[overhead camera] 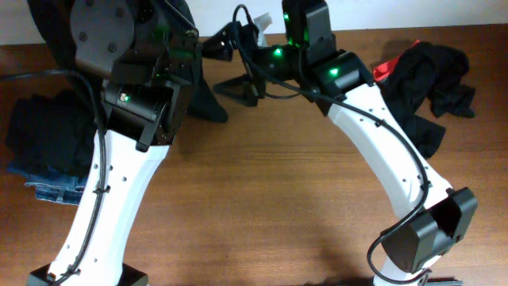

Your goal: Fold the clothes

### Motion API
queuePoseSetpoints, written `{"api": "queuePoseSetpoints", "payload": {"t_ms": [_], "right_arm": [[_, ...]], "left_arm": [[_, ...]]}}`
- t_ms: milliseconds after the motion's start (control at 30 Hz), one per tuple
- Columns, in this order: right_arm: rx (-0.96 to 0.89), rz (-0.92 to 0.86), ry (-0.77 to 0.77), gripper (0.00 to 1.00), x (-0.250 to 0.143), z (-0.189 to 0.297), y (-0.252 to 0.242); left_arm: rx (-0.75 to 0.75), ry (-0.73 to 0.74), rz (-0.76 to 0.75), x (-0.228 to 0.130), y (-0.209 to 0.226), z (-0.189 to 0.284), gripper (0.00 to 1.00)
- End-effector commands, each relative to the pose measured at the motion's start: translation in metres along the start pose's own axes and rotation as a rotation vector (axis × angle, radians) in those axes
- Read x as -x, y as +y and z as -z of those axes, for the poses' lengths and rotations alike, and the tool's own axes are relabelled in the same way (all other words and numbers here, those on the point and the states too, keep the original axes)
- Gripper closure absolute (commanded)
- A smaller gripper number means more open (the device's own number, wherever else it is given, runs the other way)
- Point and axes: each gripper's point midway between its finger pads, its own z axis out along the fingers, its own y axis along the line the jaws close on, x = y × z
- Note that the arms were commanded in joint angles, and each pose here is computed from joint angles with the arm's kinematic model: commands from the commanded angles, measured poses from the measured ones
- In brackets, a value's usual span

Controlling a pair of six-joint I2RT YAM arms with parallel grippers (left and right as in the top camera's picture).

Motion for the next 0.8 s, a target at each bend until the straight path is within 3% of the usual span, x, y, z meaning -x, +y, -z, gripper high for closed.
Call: {"api": "queuePoseSetpoints", "payload": {"t_ms": [0, 233, 567, 767], "right_arm": [[0.056, -0.177, 0.071, 0.01, -0.021, -0.013, 0.019], [0.125, -0.151, 0.027, 0.01, -0.016, -0.018, 0.038], [0.039, -0.297, -0.031, 0.01, 0.018, -0.020, -0.041], [0.186, -0.301, -0.050, 0.01, 0.032, -0.020, -0.046]], "left_arm": [[-0.029, -0.058, 0.056, 0.024, 0.011, 0.002, 1.00], [-0.034, -0.067, 0.011, 0.025, 0.010, 0.001, 1.00], [-0.058, -0.105, 0.034, 0.033, 0.008, 0.002, 1.00], [-0.058, -0.105, 0.033, 0.033, 0.008, 0.002, 1.00]]}}
